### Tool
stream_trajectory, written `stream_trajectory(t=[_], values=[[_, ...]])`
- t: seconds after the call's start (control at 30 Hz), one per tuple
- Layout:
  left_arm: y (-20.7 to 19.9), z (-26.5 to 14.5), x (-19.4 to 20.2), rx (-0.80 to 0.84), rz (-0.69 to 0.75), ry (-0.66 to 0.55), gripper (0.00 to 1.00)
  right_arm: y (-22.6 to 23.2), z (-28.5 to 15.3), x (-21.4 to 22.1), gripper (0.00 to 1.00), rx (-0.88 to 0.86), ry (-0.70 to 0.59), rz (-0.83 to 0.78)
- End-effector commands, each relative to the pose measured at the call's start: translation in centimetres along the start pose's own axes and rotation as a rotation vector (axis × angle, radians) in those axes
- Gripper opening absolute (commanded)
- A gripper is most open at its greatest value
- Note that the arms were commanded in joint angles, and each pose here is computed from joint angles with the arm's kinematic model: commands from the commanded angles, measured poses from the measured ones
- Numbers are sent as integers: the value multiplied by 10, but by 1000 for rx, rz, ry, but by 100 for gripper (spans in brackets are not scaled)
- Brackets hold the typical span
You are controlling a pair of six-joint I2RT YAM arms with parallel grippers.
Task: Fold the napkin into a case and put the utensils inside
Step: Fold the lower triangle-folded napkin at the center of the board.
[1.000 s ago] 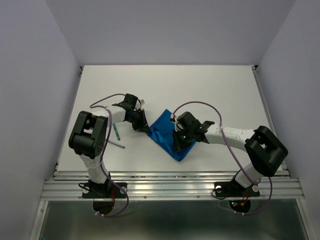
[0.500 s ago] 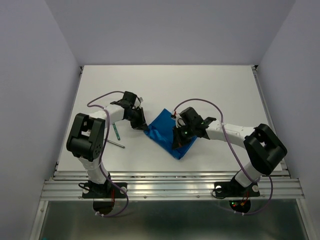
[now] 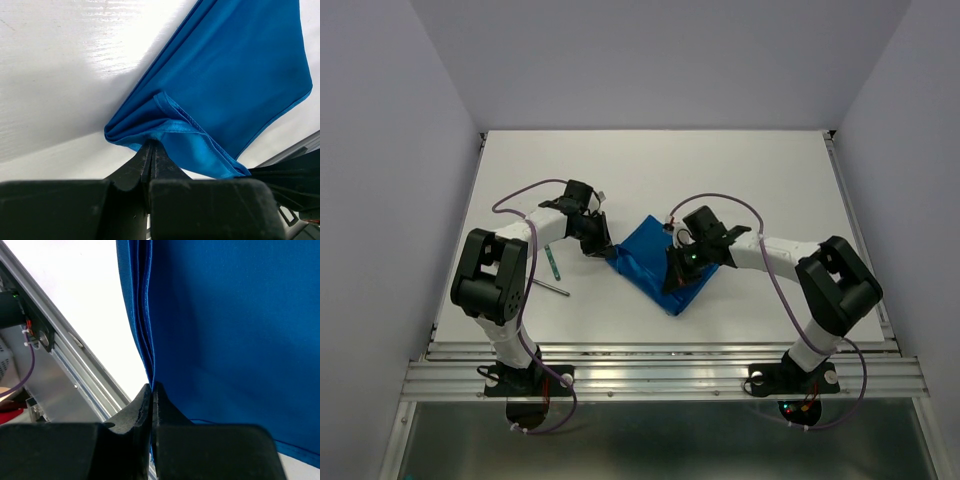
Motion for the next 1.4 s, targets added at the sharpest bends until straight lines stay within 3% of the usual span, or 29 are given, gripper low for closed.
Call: stream_trajectory(t=[0.0, 0.73, 1.37], values=[[-15, -18, -11, 29, 46, -52, 7, 7, -5, -22, 1, -58, -42, -21], [-19, -20, -13, 38, 55, -55, 7, 5, -12, -40, 1, -203, -20, 50], [-23, -16, -21, 46, 60, -52, 7, -33, 0, -47, 1, -161, -3, 118]])
Point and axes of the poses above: each gripper's point midway between its finger pads, its own z axis out along the fingers, its own y axis along the line the jaws close on, x = y × z, the point moved 2 cm from there along -z, back along the fingers, and after that the axes turned 2 degrees about -z, right-handed, at the moved point
